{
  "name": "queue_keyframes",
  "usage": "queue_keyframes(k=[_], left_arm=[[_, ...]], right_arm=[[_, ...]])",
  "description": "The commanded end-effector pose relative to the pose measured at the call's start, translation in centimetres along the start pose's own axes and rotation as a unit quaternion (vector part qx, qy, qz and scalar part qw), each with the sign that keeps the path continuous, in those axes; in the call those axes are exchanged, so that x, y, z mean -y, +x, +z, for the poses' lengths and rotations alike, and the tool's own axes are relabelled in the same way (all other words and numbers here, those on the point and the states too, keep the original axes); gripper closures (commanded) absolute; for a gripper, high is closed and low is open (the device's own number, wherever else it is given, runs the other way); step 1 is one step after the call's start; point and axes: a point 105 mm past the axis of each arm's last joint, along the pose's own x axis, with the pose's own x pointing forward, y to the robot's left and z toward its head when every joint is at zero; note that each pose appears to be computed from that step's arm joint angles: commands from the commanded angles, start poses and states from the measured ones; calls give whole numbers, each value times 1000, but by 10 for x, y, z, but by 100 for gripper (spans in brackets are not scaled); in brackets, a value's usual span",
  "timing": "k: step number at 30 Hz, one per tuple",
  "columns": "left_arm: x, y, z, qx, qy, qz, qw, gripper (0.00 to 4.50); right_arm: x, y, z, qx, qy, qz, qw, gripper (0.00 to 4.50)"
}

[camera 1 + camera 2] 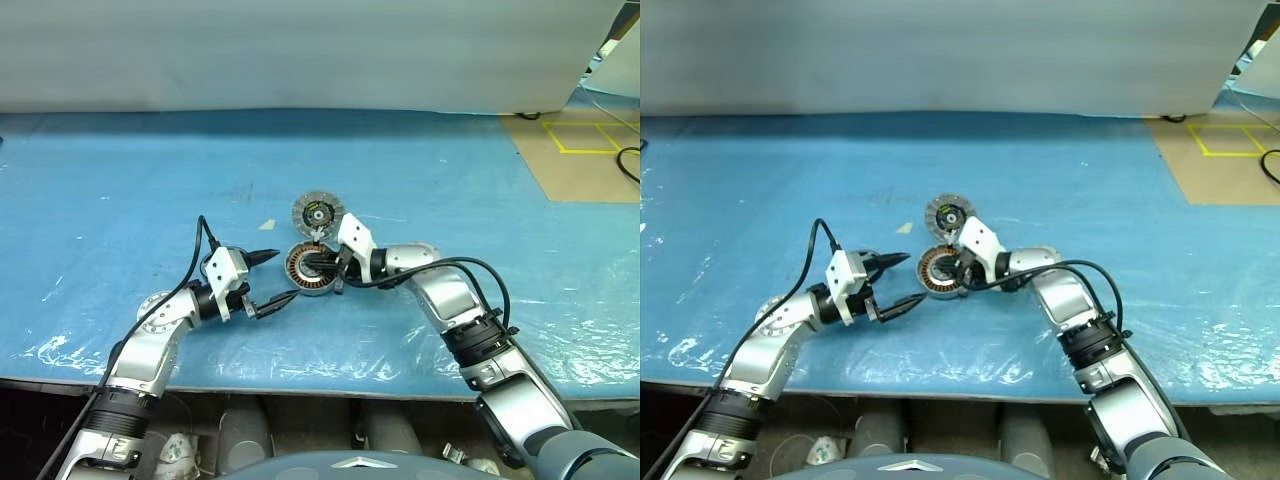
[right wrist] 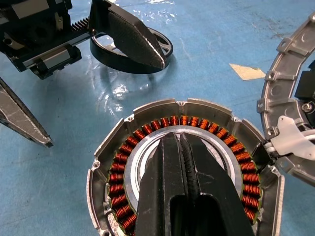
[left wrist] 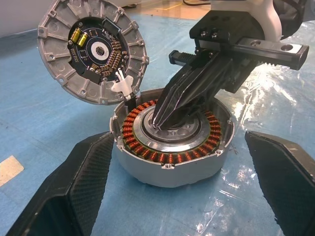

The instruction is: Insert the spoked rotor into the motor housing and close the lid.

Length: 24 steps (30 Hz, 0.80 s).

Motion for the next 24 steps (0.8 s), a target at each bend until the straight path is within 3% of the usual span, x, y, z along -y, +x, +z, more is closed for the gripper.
queue_keyframes(k=[1,7,13,20,24], left_arm=[[0,1,8,9,16,-6,1000,0],[-1,1,8,9,17,-4,1000,0],[0,1,8,10,16,-4,1000,0],[-7,-1,14,19,16,5,1000,0],[-14,-1,21,28,12,13,999,0]], right_arm=[[0,2,-7,-16,-9,-10,1000,447],[-3,2,-38,-81,3,-10,997,447],[0,0,-40,-77,23,-19,997,447],[-2,-7,-2,26,15,6,1000,447],[-1,-13,10,50,-14,8,999,447]])
